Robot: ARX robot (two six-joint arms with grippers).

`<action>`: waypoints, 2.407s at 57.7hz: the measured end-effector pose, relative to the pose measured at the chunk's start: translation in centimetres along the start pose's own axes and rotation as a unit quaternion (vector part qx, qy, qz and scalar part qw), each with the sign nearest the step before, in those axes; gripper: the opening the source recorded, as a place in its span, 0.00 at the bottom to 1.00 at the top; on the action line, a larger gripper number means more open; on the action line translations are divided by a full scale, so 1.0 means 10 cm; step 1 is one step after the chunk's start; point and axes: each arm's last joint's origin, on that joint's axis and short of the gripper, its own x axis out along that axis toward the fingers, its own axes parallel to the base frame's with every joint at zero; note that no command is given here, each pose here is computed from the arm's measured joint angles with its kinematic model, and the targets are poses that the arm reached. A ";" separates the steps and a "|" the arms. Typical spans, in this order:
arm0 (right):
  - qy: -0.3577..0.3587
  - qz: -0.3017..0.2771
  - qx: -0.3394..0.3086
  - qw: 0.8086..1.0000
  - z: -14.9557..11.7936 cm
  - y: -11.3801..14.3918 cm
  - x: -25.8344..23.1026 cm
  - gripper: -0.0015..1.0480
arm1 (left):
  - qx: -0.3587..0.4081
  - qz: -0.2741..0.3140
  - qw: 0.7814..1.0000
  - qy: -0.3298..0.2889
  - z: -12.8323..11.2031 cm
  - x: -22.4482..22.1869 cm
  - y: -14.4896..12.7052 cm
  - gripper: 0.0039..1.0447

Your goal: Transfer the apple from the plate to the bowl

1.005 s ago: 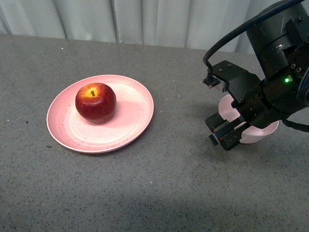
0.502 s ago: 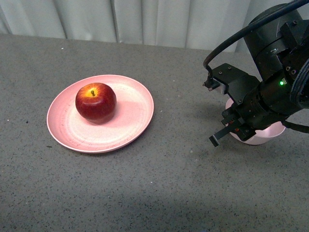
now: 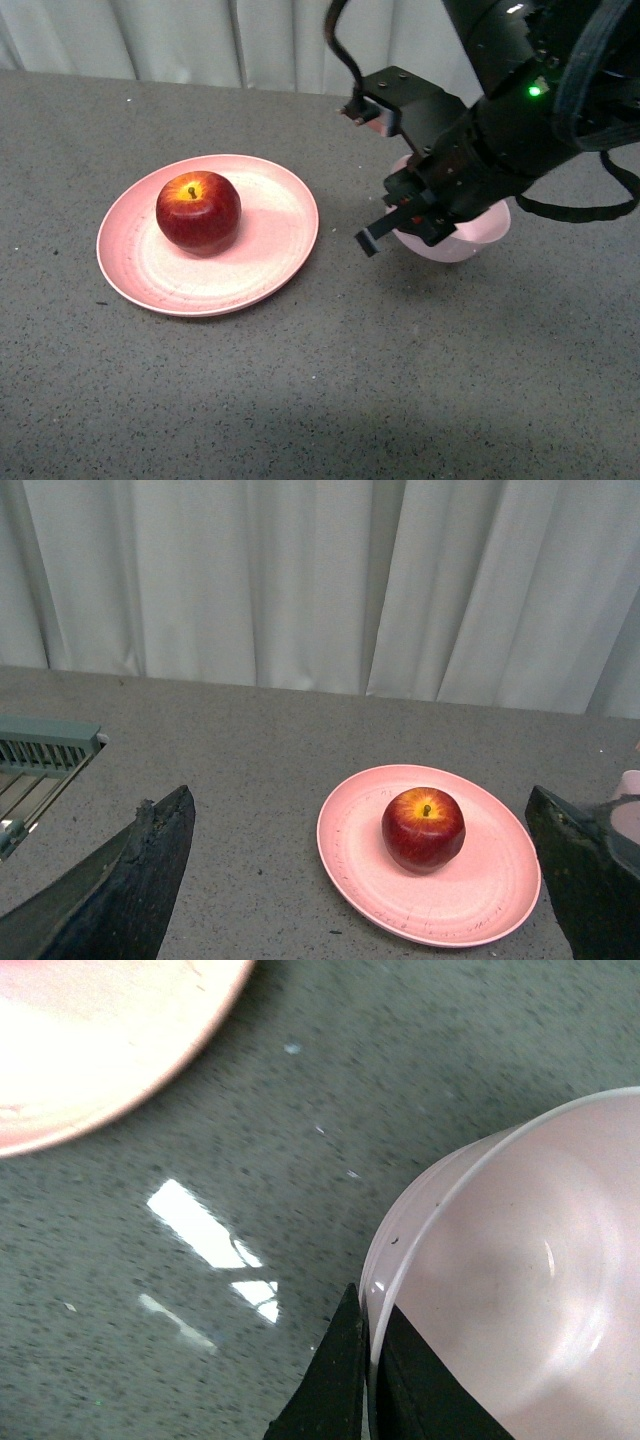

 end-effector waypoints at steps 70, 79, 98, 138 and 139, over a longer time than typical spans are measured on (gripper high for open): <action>-0.116 -0.031 0.012 0.993 0.16 0.23 0.04 0.80 | 0.000 0.000 1.000 0.000 0.00 0.00 0.00 0.94; -0.189 -0.091 0.029 0.977 0.13 0.13 -0.28 0.91 | 0.000 0.000 1.000 0.000 0.00 0.00 0.00 0.94; -0.441 -0.304 0.183 0.825 -0.72 -0.07 -1.01 0.47 | 0.000 0.001 1.000 0.000 0.00 0.00 0.00 0.94; -0.442 -0.301 0.189 0.824 -1.80 0.09 -1.80 0.01 | 0.000 0.001 1.000 0.000 0.00 0.00 0.00 0.94; -0.443 -0.301 0.189 0.823 -1.82 0.10 -1.81 0.01 | 0.000 0.001 1.000 0.000 0.00 0.00 0.00 0.94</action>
